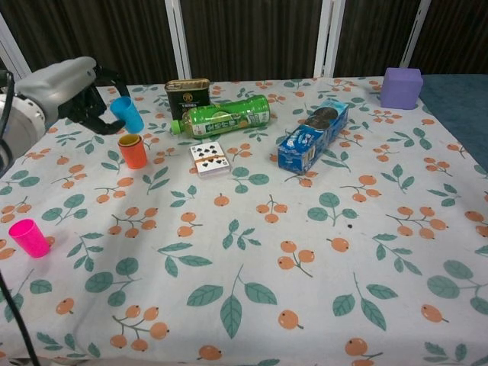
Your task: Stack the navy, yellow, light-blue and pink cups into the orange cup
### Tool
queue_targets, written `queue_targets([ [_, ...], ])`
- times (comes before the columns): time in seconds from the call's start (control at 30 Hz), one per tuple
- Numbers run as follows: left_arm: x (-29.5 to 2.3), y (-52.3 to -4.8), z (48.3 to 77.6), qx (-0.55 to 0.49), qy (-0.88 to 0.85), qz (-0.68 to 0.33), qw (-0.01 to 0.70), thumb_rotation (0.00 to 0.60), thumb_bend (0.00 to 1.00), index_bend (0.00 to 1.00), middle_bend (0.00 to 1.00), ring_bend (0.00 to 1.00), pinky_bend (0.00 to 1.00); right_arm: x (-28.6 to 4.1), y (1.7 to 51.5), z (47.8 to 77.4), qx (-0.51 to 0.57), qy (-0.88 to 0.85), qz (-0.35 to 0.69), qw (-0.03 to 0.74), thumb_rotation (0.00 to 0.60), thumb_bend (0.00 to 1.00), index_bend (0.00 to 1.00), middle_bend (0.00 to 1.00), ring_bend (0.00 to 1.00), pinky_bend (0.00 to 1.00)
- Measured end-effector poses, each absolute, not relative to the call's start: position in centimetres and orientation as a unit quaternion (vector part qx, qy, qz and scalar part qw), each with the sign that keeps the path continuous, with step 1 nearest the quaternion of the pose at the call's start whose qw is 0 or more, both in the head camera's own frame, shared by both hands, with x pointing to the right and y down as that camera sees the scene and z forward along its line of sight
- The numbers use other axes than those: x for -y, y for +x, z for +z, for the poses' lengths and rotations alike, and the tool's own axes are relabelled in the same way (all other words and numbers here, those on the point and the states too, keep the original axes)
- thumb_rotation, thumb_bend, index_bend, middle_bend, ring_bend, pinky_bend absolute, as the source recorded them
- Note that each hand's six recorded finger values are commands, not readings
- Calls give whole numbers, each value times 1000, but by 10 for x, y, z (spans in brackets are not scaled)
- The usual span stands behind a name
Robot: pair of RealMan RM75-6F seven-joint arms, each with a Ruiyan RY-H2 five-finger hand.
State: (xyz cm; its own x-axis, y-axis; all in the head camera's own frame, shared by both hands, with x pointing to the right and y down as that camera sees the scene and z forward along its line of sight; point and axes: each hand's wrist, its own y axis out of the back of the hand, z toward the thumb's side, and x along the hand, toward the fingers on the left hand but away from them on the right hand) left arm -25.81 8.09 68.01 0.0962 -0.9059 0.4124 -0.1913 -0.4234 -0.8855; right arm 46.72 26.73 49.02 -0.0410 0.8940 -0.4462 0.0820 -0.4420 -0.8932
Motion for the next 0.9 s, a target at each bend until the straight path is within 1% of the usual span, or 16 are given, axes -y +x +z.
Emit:
queue_targets([
  [0.13, -59, -263, 692, -427, -632, -544, 349, 600, 376, 573, 1000, 1000, 1000, -266, 470, 490, 408, -599, 600, 338, 600, 215, 0, 0, 0, 0],
  [0.27, -52, -265, 706, -429, -621, -557, 346, 600, 376, 574, 1000, 1000, 1000, -265, 472, 490, 409, -597, 603, 337, 600, 215, 0, 0, 0, 0],
  [0.5, -55, -266, 724, -416, -620, -573, 338, 600, 376, 573, 1000, 1000, 1000, -266, 472, 489, 411, -596, 602, 338, 600, 215, 0, 0, 0, 0],
  [0.8, -63, -272, 735, -398, -620, -586, 336, 600, 374, 570, 1000, 1000, 1000, -265, 472, 488, 412, -595, 602, 337, 600, 215, 0, 0, 0, 0],
  [0.9, -66, -273, 738, -392, -622, -589, 335, 600, 374, 534, 1000, 1000, 1000, -266, 472, 489, 411, -596, 602, 338, 600, 215, 0, 0, 0, 0],
])
